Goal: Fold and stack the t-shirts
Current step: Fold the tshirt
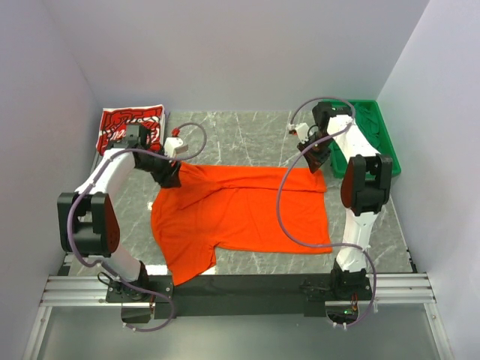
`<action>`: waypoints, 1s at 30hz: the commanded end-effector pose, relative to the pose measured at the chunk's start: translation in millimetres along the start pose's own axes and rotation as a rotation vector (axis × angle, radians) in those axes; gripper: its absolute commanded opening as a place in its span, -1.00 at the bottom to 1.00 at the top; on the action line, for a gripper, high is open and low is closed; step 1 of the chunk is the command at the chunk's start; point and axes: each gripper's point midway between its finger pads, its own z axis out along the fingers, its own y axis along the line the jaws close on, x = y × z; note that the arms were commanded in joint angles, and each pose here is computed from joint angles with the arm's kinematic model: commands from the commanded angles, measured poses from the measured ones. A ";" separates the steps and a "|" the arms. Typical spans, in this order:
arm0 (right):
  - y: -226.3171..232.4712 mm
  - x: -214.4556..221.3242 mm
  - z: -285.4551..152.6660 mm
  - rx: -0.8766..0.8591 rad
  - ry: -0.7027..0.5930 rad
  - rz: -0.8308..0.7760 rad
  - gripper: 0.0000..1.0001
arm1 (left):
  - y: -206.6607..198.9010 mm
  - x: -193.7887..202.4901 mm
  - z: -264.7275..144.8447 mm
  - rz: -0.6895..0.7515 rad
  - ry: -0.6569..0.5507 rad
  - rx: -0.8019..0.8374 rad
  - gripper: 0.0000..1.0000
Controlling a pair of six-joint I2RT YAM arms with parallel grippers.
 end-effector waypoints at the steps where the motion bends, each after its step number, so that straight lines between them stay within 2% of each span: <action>1: -19.9 -12.5 11.4 0.041 0.006 0.145 -0.62 | 6.9 -41.2 26.7 -0.043 -0.085 -0.021 0.16; 8: -38.5 -31.3 32.0 0.066 0.007 0.283 -0.68 | 22.3 -38.7 96.3 -0.221 -0.015 0.019 0.09; 13: -43.1 -27.4 39.3 0.084 0.034 0.303 -0.69 | 26.9 -36.9 116.3 -0.219 0.005 0.014 0.11; 22: -45.0 -21.3 42.9 0.099 0.057 0.300 -0.70 | -26.2 -44.6 115.8 -0.148 -0.014 0.205 -0.10; 25: -45.1 -22.1 42.4 0.100 0.058 0.297 -0.70 | -49.1 -40.0 115.2 -0.133 0.014 0.262 -0.21; 26: -46.7 -22.1 41.9 0.103 0.060 0.297 -0.70 | -54.5 -39.3 115.3 -0.102 0.020 0.282 -0.33; 30: -49.5 -22.3 40.1 0.114 0.065 0.289 -0.70 | -89.4 -30.5 112.0 -0.005 0.075 0.362 -0.51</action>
